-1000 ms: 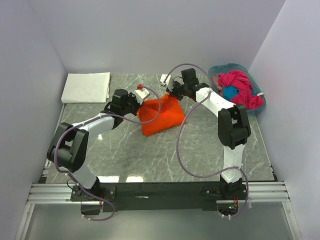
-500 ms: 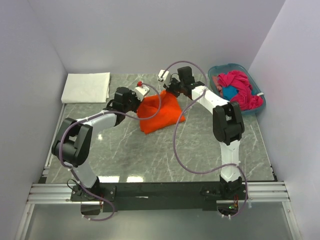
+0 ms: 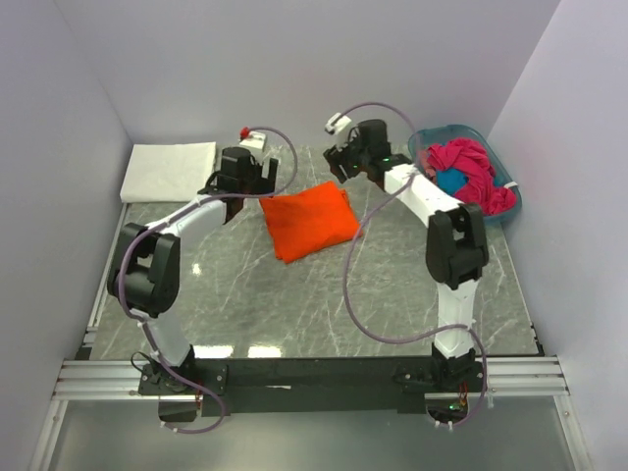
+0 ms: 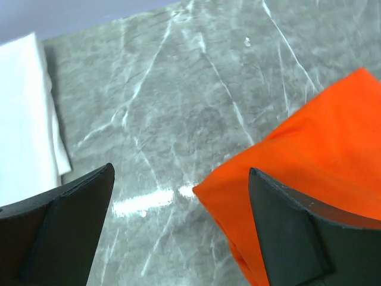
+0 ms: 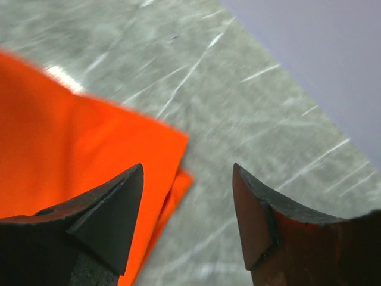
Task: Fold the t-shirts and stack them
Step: Neatly place the folded tshirt to the corner
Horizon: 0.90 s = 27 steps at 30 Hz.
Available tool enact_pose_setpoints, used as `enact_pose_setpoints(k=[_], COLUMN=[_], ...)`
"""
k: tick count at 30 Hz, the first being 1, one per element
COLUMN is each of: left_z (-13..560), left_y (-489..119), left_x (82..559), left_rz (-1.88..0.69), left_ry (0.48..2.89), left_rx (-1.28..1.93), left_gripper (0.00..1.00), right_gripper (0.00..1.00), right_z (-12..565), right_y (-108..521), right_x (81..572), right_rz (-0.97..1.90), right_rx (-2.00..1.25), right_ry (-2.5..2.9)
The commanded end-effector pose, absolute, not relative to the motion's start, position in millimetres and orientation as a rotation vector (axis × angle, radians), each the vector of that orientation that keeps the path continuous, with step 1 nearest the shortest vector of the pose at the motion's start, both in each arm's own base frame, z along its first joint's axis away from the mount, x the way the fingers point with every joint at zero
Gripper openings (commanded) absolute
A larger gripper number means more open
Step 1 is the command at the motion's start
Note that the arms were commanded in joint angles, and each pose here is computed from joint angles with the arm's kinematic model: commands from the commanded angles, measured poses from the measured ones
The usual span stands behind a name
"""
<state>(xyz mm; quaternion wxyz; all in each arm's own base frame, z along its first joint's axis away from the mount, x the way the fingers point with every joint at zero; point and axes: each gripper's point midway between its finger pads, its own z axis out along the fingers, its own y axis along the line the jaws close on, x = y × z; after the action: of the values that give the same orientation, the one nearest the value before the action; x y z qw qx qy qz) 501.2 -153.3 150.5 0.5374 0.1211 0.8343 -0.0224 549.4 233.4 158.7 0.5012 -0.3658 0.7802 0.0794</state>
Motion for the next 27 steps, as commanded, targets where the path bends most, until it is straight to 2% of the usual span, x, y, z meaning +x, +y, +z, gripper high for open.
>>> enact_pose_setpoints(k=[1,2,5,8,12,16,24,27], left_z=[198.1,193.5,173.6,131.9,107.9,71.1,41.0,27.7], left_y=[-147.6,-157.6,-171.2,-187.3,-190.2,-188.8,-203.6,-206.6], left_x=[492.4,482.4,453.2,409.3,394.0,394.9,406.9,411.4], left_rz=[-0.174,-0.287,-0.523,-0.730,-0.805,-0.767,-0.813,-0.801], left_ry=[1.972,2.016,2.108,2.204,2.231,2.322,2.423,2.483], left_rx=[0.093,0.049,-0.071,-0.148,-0.253,-0.309,-0.313,-0.344], left_gripper=[0.99,0.99,1.00,1.00,0.99,1.00,0.99,0.93], right_gripper=[0.67,0.65,0.63,0.63,0.63,0.63,0.63,0.63], right_z=[235.3,227.0,229.7,235.4,226.6,214.1,193.9,193.1], right_y=[220.9,218.3,216.6,200.9,194.4,190.9,190.6,189.5], right_x=[502.5,472.0,415.4,371.7,333.7,308.5,291.9,292.7], right_rz=[0.415,0.596,0.867,0.969,1.008,1.035,1.092,1.087], right_rx=[-0.921,-0.994,-1.020,-0.996,-0.992,-0.989,-0.953,-0.956], right_ry=[1.812,1.849,1.887,1.907,1.927,1.963,1.992,2.000])
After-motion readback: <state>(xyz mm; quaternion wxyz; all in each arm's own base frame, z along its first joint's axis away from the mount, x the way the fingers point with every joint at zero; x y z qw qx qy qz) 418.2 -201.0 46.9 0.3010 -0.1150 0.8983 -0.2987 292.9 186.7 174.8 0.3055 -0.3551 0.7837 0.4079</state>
